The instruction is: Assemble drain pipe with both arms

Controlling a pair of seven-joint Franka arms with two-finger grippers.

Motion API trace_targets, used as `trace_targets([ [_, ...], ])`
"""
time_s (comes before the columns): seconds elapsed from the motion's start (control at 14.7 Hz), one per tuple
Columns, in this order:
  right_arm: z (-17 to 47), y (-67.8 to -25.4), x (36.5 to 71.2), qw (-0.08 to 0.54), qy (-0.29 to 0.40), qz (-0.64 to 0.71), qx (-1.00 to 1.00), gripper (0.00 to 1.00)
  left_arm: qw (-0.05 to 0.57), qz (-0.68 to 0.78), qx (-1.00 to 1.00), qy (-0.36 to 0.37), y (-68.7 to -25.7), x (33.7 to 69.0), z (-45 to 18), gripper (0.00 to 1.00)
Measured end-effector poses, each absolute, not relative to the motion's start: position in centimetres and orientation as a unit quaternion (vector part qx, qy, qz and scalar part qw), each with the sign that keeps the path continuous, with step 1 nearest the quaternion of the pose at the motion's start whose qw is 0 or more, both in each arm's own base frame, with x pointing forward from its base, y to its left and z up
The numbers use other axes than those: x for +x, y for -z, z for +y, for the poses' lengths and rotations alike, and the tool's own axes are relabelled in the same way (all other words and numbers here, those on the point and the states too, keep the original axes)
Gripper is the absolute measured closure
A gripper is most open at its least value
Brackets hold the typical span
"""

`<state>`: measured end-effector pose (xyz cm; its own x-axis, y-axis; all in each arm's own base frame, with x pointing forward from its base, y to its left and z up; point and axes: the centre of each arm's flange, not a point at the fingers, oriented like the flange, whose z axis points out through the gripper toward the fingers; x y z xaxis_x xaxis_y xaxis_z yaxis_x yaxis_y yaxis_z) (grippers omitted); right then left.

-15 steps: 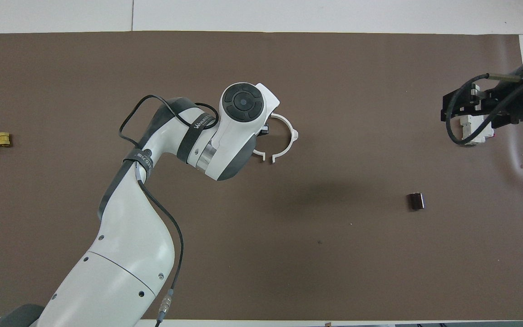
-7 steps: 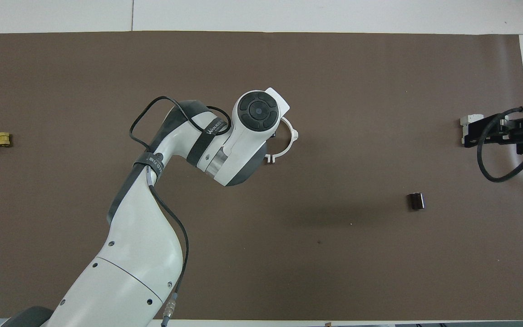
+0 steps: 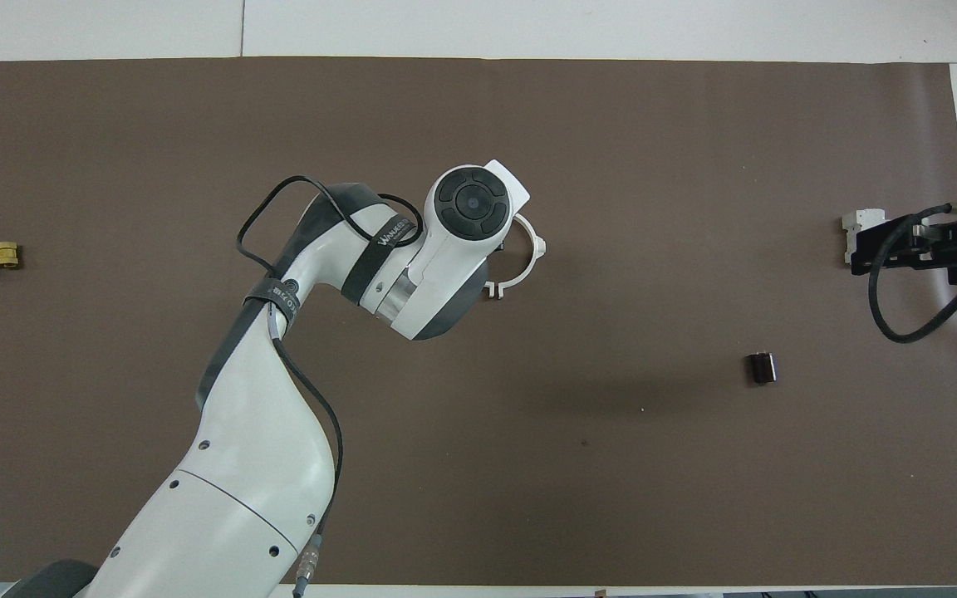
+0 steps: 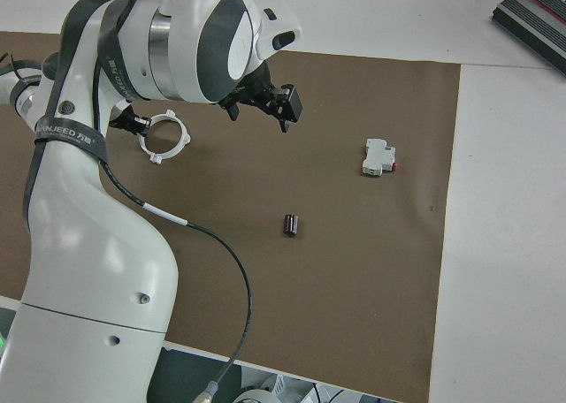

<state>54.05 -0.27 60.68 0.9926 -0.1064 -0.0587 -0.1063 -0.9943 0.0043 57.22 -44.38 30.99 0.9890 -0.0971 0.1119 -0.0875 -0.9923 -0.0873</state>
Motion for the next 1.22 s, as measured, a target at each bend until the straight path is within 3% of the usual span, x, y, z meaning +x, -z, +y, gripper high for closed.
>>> trace_targets([
  [0.48, 0.0, -60.4, 54.0, 0.002, 0.032, -0.041, 0.999, 0.00, 0.036, 0.047, -0.996, 0.065, -31.1, 57.3, -44.5, 0.80],
  [0.61, -0.4, -60.5, 53.9, 0.002, 0.032, -0.039, 0.999, 0.00, 0.035, 0.047, -0.996, 0.066, -31.1, 57.4, -44.5, 0.66],
  [1.02, -1.6, -61.9, 53.0, -0.001, 0.024, -0.050, 0.998, 0.00, 0.025, 0.026, -0.995, 0.088, -35.1, 58.9, -42.2, 0.00],
  [1.22, -2.5, -62.0, 52.9, -0.001, 0.023, -0.057, 0.998, 0.00, 0.020, -0.018, -0.995, 0.096, -38.9, 60.7, -35.8, 0.00],
])
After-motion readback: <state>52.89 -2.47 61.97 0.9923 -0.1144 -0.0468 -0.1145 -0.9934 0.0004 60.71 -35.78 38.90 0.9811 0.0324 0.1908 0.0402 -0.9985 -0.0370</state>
